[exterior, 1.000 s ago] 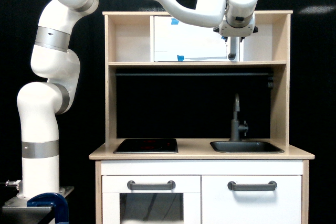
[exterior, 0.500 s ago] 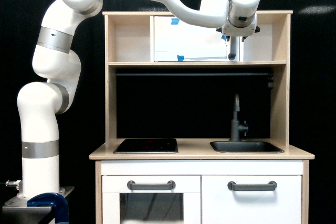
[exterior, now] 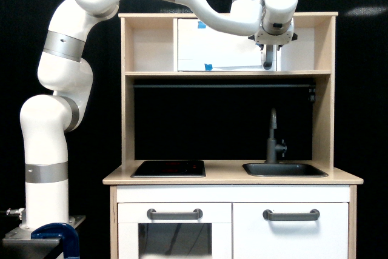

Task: Open the oven door

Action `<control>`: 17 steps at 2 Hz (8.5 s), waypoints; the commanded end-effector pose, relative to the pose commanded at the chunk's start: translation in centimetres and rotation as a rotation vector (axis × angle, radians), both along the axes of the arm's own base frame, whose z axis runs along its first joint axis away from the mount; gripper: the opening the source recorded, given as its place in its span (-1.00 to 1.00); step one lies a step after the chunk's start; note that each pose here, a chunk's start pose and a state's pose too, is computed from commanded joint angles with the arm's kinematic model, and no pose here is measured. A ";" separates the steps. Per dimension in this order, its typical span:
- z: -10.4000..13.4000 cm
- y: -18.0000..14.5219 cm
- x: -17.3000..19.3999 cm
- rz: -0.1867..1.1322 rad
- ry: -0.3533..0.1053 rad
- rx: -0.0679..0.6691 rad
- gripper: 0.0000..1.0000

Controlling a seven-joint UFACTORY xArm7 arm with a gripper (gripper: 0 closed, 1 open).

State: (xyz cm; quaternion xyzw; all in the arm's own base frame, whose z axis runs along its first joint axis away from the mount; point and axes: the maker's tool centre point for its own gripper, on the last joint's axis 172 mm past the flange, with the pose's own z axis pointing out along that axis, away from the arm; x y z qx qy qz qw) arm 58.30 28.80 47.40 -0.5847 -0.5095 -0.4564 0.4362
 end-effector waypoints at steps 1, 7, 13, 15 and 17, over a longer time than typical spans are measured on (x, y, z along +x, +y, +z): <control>0.0 0.8 -0.2 0.000 0.000 0.000 1.00; 0.2 -3.0 -0.8 0.000 0.000 0.000 -1.00; 0.6 -10.8 -4.6 0.000 0.000 0.000 -1.00; 0.9 -12.1 -6.0 0.000 0.000 0.000 -1.00; 1.1 -13.0 -5.6 0.000 0.000 0.000 1.00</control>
